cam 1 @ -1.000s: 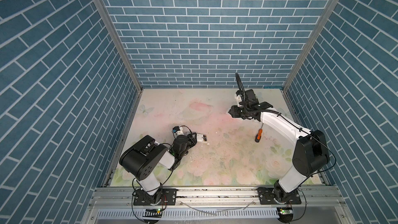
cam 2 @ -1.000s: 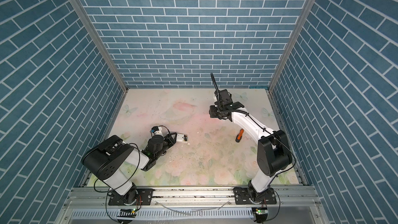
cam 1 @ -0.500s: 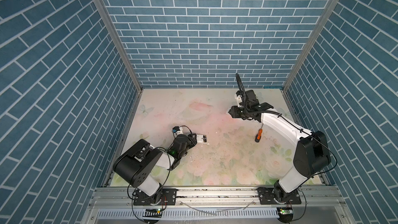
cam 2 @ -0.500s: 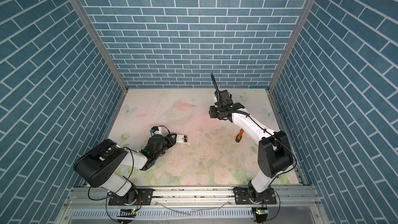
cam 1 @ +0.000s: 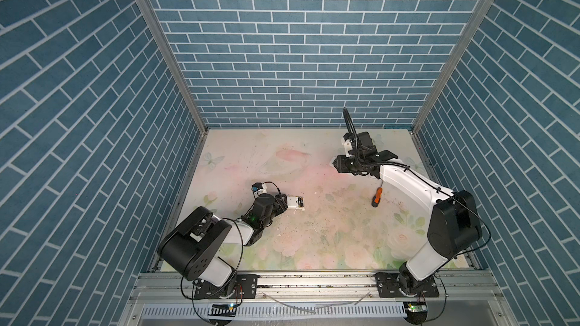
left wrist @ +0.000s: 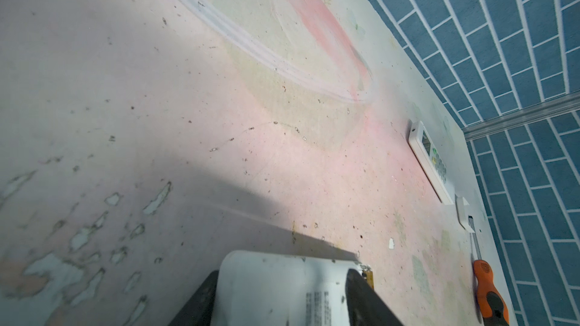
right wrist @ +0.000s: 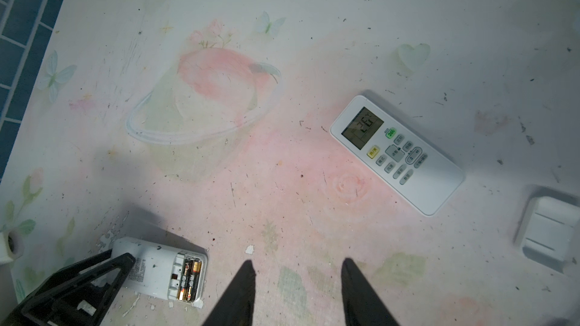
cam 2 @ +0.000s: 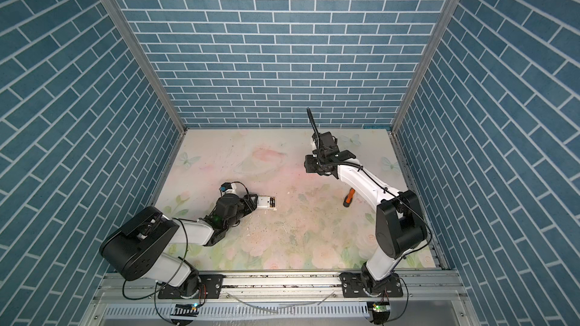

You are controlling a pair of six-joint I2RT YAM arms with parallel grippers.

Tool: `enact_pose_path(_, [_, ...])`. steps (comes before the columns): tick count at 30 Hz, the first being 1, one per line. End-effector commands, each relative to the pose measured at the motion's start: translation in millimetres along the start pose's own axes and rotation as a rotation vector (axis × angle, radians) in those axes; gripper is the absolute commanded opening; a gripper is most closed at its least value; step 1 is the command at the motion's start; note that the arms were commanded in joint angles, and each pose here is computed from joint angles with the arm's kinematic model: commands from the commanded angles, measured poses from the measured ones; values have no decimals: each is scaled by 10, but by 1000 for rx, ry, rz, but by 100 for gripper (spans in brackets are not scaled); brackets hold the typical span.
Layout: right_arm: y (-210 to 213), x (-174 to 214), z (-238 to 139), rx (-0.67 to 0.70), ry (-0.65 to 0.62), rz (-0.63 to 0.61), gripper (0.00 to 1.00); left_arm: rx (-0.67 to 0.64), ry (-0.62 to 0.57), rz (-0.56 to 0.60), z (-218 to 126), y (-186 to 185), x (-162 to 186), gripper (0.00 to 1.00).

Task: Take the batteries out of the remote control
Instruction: 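Hold the remote on the table with the left gripper, batteries facing up, then release the remote with the left gripper while right gripper grasps the orange screwdriver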

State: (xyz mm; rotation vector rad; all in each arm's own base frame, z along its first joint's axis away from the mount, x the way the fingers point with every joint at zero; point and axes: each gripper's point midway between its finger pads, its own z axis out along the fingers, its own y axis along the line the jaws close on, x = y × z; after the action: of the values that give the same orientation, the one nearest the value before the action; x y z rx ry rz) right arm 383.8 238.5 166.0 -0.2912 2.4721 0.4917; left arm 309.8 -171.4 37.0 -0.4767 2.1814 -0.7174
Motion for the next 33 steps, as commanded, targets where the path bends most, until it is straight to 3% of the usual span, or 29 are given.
enact_pose_path(1, [48,32,-95,-17,-14,26,46,-96,74,29,-13,194,152,65])
enact_pose_path(9, [5,108,-141,-1,-11,46,46,-144,120,37,-14,203,174,67])
enact_pose_path(16, [-212,254,-369,122,13,133,47,-180,149,45,-121,119,97,68])
enact_pose_path(24, [-657,723,-568,318,112,244,50,-194,169,99,-404,-86,-100,70])
enact_pose_path(33, [-1327,1197,-657,449,209,462,55,-156,146,135,-580,-409,-405,72])
